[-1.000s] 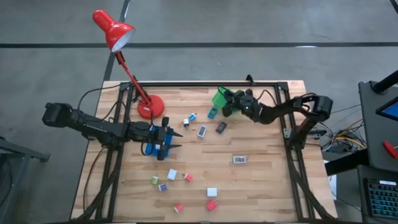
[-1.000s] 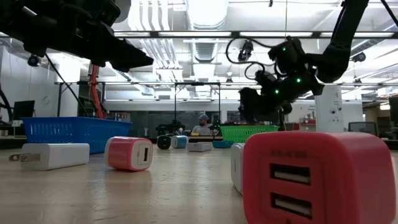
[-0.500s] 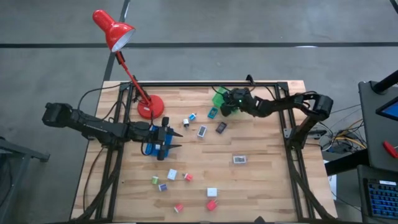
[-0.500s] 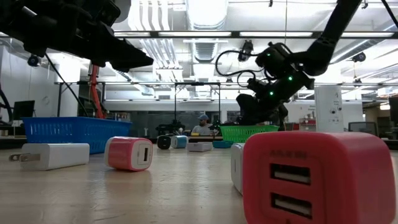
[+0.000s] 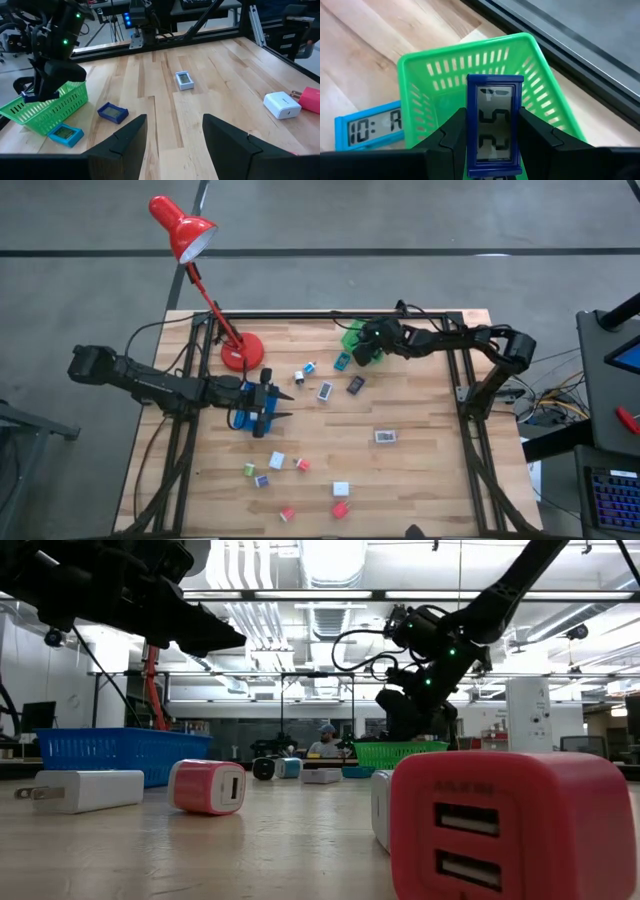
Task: Pick & Place Office items
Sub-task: Put the right blue digital clock into the green basket
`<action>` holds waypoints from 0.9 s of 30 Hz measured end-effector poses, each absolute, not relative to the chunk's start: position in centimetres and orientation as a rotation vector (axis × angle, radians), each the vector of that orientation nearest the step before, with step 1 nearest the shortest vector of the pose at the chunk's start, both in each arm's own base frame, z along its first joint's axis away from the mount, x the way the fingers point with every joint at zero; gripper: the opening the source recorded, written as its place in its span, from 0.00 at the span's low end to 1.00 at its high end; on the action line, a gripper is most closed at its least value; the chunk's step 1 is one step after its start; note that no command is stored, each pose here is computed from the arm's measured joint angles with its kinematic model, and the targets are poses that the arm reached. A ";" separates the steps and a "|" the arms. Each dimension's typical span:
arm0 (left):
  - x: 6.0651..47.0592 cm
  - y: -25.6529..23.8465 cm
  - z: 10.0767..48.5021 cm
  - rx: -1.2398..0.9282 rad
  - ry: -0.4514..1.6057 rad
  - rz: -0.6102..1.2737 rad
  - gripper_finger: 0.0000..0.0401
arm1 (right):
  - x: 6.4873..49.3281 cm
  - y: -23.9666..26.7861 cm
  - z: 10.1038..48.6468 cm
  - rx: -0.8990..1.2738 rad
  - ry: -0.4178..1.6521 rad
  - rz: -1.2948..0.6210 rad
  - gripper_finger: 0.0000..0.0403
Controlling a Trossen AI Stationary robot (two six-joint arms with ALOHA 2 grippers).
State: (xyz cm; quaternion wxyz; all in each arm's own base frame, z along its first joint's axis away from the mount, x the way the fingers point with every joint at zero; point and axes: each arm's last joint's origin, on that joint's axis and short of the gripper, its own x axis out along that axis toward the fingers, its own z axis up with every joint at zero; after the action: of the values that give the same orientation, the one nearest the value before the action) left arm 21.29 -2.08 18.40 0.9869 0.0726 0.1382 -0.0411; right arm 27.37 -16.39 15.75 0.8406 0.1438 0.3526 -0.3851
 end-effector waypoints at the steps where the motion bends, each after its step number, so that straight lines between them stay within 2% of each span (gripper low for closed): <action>1: 21.3 -2.1 18.4 0.146 0.278 -0.083 0.49 | 27.3 -16.4 15.8 0.306 0.753 -0.816 0.31; 27: 21.3 -2.1 18.4 0.146 0.279 -0.083 0.49 | 25.7 -17.4 14.9 0.387 0.861 -0.754 0.31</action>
State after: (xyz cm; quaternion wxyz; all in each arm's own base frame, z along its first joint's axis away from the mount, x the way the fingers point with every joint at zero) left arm 21.29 -2.09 18.40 0.9868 0.0728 0.1386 -0.0414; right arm 25.75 -17.37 14.94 0.8232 0.1818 0.4046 -0.3543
